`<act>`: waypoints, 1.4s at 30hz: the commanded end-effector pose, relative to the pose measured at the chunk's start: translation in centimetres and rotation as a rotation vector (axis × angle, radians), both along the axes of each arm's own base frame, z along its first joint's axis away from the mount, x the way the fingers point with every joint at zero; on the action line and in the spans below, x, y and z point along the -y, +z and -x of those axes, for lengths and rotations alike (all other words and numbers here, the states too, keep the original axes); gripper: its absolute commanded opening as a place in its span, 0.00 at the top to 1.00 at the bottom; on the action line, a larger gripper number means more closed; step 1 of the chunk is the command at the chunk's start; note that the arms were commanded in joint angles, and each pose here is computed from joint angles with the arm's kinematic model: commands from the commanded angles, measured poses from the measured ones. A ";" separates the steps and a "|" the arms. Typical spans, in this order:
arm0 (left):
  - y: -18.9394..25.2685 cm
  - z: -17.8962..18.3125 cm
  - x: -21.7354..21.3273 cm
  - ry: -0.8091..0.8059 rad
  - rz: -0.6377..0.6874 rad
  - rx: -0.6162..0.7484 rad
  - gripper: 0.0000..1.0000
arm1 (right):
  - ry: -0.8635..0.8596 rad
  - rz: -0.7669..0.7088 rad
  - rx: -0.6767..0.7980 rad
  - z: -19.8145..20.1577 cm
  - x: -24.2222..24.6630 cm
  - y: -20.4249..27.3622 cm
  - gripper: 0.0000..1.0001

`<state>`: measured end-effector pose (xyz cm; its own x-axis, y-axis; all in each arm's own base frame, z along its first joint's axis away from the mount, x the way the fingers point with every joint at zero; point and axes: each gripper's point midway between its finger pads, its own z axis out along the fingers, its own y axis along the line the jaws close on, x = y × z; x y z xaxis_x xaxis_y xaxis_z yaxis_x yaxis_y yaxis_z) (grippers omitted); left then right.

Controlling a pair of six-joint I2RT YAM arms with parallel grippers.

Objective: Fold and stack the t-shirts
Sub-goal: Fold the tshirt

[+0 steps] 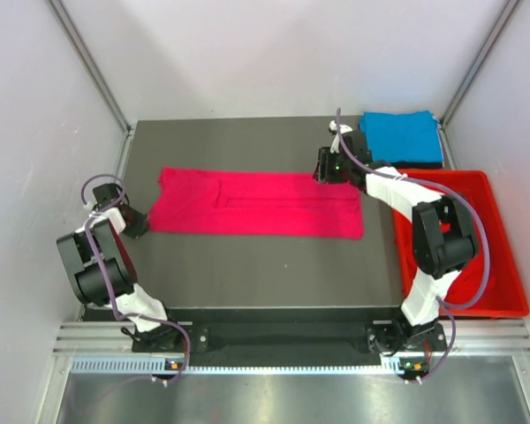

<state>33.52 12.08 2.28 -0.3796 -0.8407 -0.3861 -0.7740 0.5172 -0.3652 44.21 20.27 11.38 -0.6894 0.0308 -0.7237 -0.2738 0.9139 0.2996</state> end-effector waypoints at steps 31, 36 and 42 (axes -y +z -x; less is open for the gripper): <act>-3.0 -16.7 -3.4 -0.092 0.052 0.149 1.00 | 0.281 -0.009 -0.272 1.0 7.3 -6.8 0.47; -3.3 -17.9 -3.6 -0.105 0.053 0.158 1.00 | 0.271 -0.005 -0.303 2.0 7.6 -7.3 0.54; -3.6 -19.5 -2.9 -0.141 0.076 0.168 1.00 | 0.245 -0.004 -0.324 3.2 7.9 -7.6 0.69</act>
<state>55.00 15.99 3.38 -0.3544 -0.8119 -0.4638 -0.5511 0.5821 -0.5979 41.52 12.71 2.92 -0.8759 -0.1568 -0.4564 -0.3706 0.8242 0.4281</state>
